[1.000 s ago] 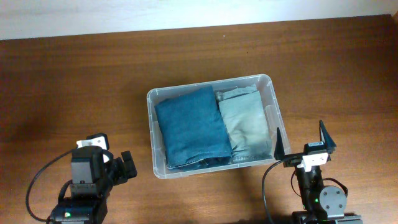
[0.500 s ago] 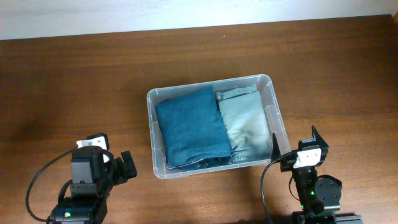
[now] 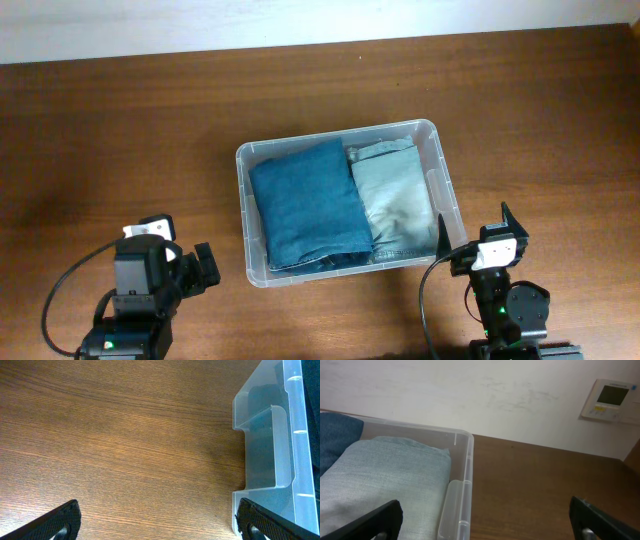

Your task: Pack container

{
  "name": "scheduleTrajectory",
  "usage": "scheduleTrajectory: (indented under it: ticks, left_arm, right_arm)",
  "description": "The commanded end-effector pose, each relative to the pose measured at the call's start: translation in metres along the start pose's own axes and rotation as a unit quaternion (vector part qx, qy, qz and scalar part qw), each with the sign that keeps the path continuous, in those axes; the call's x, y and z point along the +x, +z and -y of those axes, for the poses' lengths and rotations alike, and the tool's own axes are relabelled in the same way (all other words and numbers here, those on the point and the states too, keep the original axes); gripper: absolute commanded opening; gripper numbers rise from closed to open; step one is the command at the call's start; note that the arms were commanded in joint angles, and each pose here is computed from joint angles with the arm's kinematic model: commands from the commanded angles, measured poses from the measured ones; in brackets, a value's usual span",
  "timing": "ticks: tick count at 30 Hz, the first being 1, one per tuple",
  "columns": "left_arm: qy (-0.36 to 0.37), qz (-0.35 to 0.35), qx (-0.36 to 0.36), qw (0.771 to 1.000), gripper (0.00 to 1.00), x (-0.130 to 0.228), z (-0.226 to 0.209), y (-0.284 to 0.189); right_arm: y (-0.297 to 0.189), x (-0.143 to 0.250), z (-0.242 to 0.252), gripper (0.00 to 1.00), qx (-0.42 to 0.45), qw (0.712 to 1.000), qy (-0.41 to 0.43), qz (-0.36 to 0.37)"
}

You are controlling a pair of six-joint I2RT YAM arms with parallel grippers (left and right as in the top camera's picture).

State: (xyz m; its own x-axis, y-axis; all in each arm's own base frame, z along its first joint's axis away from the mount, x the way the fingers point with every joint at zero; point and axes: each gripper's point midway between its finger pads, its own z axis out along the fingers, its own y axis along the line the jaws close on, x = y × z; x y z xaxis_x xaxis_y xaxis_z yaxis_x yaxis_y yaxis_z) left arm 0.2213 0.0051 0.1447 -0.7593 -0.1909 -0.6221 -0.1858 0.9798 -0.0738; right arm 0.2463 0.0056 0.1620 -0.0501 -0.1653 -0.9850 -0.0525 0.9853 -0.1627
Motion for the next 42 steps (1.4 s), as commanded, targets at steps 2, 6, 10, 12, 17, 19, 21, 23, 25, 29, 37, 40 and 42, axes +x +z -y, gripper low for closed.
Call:
scheduleTrajectory:
  ticks: [2, 6, 10, 12, 17, 19, 21, 23, 25, 29, 37, 40, 42]
  left_arm:
    - [0.002, 0.004, -0.007, 1.0, 0.99, 0.0, -0.003, -0.001]
    - [0.006, 0.028, -0.015, 0.999, 0.99, -0.004, -0.007, -0.007]
    - [0.102, 0.171, 0.002, 0.98, 0.99, -0.046, 0.004, -0.013]
    - [0.168, 0.286, 0.015, 0.943, 0.99, -0.071, 0.017, -0.023]
    - [0.173, 0.44, 0.006, 0.881, 0.99, -0.081, 0.018, -0.042]
    - [0.173, 0.48, 0.002, 0.86, 0.99, -0.077, 0.017, -0.047]
    - [0.175, 0.502, 0.004, 0.847, 0.99, -0.073, 0.018, -0.049]
    - [0.173, 0.514, 0.004, 0.84, 0.99, -0.067, 0.017, -0.048]
    - [0.175, 0.517, 0.008, 0.838, 0.99, -0.063, 0.017, -0.047]
    - [0.196, 0.51, 0.001, 0.838, 0.99, -0.06, 0.019, -0.044]
    - [0.234, 0.403, 0.044, 0.884, 0.99, -0.022, 0.03, 0.003]
    - [0.234, 0.395, 0.041, 0.888, 1.0, -0.02, 0.028, 0.006]
    - [0.234, 0.395, 0.041, 0.888, 0.99, -0.02, 0.028, 0.006]
  right_arm:
    - [0.0, 0.007, 0.003, 0.98, 0.009, 1.0, -0.007, -0.012]
    - [0.0, 0.007, 0.003, 0.98, 0.009, 1.0, -0.007, -0.012]
    - [0.0, 0.007, 0.003, 0.99, 0.009, 1.0, -0.007, -0.012]
    - [0.0, 0.007, 0.003, 0.98, 0.009, 1.0, -0.007, -0.012]
    - [0.0, 0.007, 0.003, 0.98, 0.009, 1.0, -0.007, -0.012]
    - [0.0, 0.007, 0.003, 0.98, 0.009, 1.0, -0.007, -0.012]
    - [0.0, 0.007, 0.003, 0.98, 0.009, 1.0, -0.007, -0.012]
    - [0.0, 0.007, 0.003, 0.98, 0.009, 1.0, -0.007, -0.012]
    - [0.0, 0.007, 0.003, 0.98, 0.009, 1.0, -0.007, -0.012]
    - [0.0, 0.007, 0.003, 0.98, 0.009, 1.0, -0.007, -0.012]
    - [0.0, 0.007, 0.003, 0.99, 0.009, 1.0, -0.007, -0.012]
    - [0.0, 0.007, 0.003, 0.98, 0.009, 1.0, -0.007, -0.012]
    - [0.0, 0.007, 0.003, 0.98, 0.009, 1.0, -0.007, -0.012]
